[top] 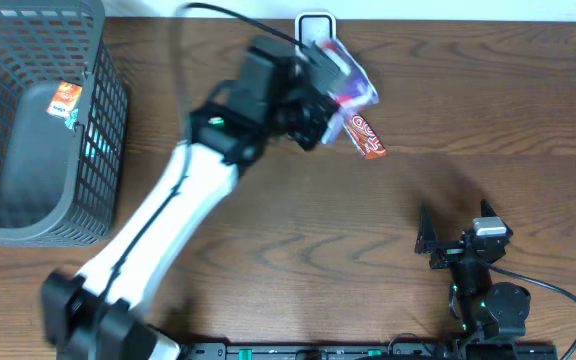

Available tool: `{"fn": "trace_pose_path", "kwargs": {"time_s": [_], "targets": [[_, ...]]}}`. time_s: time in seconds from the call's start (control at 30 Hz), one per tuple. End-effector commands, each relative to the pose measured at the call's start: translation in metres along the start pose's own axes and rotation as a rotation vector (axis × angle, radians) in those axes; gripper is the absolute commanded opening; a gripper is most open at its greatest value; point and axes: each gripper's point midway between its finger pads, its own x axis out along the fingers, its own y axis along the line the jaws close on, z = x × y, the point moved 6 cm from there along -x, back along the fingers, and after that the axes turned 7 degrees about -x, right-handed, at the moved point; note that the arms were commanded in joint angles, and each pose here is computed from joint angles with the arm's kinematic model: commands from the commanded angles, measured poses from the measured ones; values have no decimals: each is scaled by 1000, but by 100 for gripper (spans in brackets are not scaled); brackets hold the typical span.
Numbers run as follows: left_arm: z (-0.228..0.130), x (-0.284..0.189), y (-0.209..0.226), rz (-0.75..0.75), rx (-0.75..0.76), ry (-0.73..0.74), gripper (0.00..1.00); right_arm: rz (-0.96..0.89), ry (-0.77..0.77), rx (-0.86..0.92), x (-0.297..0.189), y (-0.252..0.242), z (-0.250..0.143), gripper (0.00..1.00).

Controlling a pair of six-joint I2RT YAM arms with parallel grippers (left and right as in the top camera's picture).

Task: Scan the item barcode
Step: 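Carry the purple pack to the scanner and release it beside the bar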

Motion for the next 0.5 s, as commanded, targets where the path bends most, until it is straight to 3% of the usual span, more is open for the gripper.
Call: {"fn": "trace_pose_path", "kwargs": {"time_s": [0.0,0.07,0.23,0.47], "targets": [[-15,32,-4,-44,173,73,7,2,0,-8,0,1,-1,99],[-29,50,4,-14,189,129,7,2,0,-8,0,1,-1,99],[-64,74,50,268,212,310,8,2,0,-8,0,1,-1,99],[-101,101,64,231,328,454,8,2,0,-8,0,1,-1,99]]}}
